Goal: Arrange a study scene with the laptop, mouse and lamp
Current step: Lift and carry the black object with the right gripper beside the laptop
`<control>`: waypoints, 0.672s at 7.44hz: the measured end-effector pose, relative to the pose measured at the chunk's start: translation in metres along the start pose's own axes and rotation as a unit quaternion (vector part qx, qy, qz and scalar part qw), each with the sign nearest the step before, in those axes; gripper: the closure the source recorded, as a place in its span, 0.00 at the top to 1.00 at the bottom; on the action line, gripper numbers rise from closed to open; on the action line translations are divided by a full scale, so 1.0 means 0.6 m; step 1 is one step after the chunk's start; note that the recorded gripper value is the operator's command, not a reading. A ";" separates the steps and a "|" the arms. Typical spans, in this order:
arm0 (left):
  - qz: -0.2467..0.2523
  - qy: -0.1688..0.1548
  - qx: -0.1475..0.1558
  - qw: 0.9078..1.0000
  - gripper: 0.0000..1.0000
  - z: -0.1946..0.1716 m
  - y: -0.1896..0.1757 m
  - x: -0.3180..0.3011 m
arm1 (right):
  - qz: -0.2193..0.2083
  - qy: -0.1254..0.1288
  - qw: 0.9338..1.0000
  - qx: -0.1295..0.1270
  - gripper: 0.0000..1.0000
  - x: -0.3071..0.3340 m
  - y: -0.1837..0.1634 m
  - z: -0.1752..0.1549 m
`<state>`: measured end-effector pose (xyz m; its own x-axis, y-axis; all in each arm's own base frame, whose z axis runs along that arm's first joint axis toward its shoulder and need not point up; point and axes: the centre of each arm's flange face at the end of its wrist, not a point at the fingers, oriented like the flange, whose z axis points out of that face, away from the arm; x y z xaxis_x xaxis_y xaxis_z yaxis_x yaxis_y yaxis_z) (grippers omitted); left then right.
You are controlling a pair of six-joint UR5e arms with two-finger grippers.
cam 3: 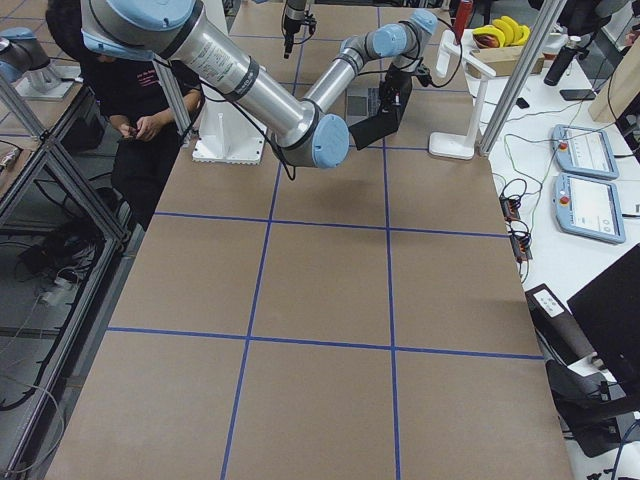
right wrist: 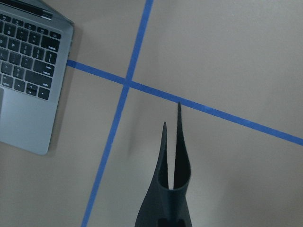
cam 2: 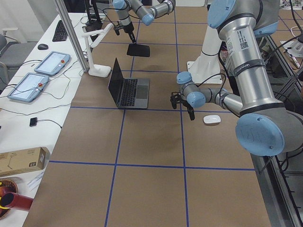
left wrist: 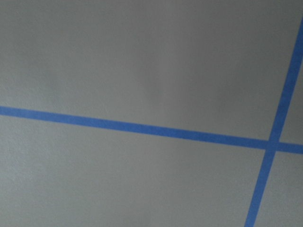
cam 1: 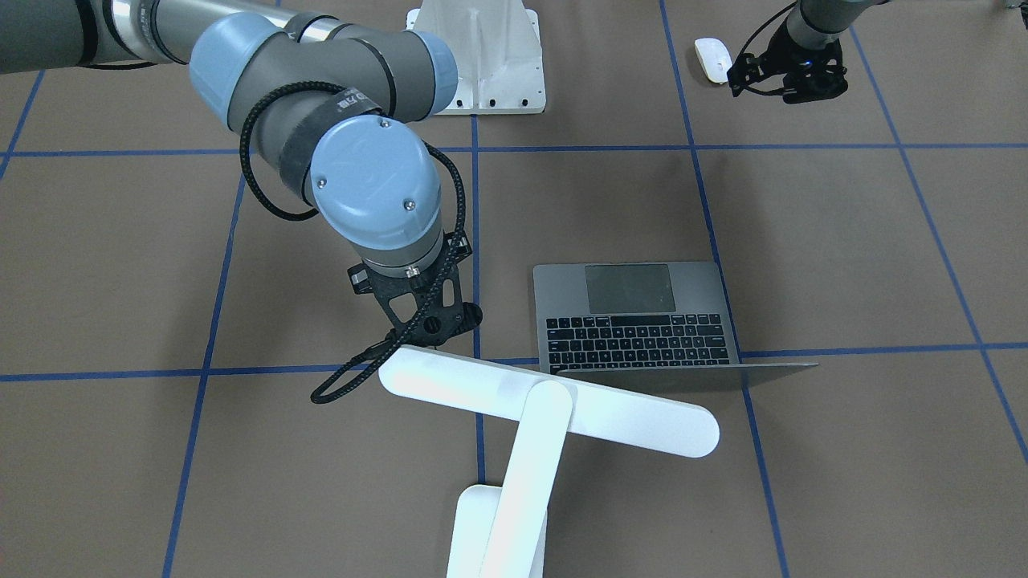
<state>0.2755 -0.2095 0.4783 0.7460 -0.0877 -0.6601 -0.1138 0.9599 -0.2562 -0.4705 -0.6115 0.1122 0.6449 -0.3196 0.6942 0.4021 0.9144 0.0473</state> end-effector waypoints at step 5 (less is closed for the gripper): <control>0.022 -0.006 -0.014 1.000 0.98 0.014 0.015 0.004 | 0.013 0.010 1.000 -0.018 0.58 -0.003 0.014 -0.017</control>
<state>0.2818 -0.1988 0.4803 0.7481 -0.0427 -0.6622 -0.1643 0.9549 -0.2472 -0.4616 -0.6055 0.1039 0.6683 -0.3004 0.6805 0.4079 0.9130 0.0025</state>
